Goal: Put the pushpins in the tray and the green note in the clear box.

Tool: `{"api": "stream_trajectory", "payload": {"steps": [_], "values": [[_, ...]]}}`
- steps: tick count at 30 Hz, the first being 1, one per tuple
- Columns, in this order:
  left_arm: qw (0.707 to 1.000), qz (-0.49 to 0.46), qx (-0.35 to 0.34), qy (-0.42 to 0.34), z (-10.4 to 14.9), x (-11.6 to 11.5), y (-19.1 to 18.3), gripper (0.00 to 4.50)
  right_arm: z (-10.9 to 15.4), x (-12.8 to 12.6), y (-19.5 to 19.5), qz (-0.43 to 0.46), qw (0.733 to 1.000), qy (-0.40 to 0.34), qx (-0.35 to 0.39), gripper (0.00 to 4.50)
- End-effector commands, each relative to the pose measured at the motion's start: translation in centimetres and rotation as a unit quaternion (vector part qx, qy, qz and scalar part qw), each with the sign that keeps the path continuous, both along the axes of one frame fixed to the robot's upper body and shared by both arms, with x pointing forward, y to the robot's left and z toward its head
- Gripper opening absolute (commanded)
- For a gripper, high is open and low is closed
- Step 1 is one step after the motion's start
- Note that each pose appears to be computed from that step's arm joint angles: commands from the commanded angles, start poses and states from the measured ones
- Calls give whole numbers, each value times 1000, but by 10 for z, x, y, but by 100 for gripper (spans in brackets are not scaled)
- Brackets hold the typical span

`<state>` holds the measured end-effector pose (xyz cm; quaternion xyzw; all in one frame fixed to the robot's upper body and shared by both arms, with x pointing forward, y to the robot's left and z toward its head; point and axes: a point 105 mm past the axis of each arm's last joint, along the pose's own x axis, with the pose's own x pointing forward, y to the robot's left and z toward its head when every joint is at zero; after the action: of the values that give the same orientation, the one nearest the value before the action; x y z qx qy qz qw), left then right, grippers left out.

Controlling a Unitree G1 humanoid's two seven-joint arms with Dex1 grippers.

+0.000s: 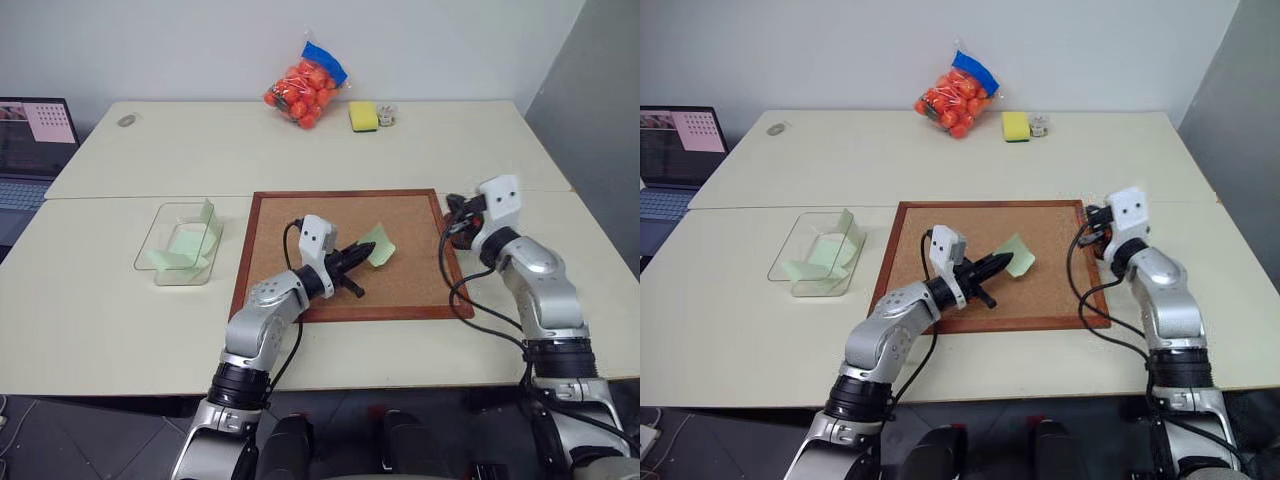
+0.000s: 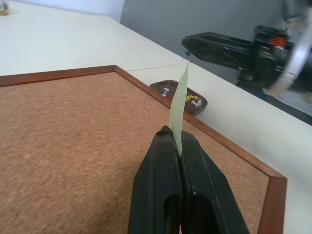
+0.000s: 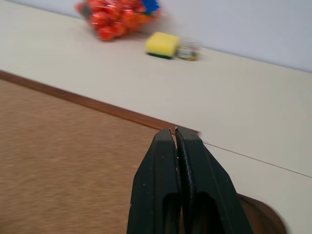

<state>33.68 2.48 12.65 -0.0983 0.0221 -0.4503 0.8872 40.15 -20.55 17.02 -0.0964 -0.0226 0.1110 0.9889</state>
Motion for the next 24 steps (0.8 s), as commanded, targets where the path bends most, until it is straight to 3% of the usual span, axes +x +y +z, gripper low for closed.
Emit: {"api": "stream_trajectory", "payload": {"steps": [1, 13, 24], "values": [[999, -27, -16, -29, 19, -6, -10, 2, 11, 9, -13, -35, 999, -20, 8, 0], [999, -31, -3, -29, 16, -8, -14, 2, -19, 23, -31, -82, 995, 35, 47, 0], [999, -25, 4, -31, 15, -6, -14, 0, -20, 24, -36, -93, 994, 35, 53, 233]]}}
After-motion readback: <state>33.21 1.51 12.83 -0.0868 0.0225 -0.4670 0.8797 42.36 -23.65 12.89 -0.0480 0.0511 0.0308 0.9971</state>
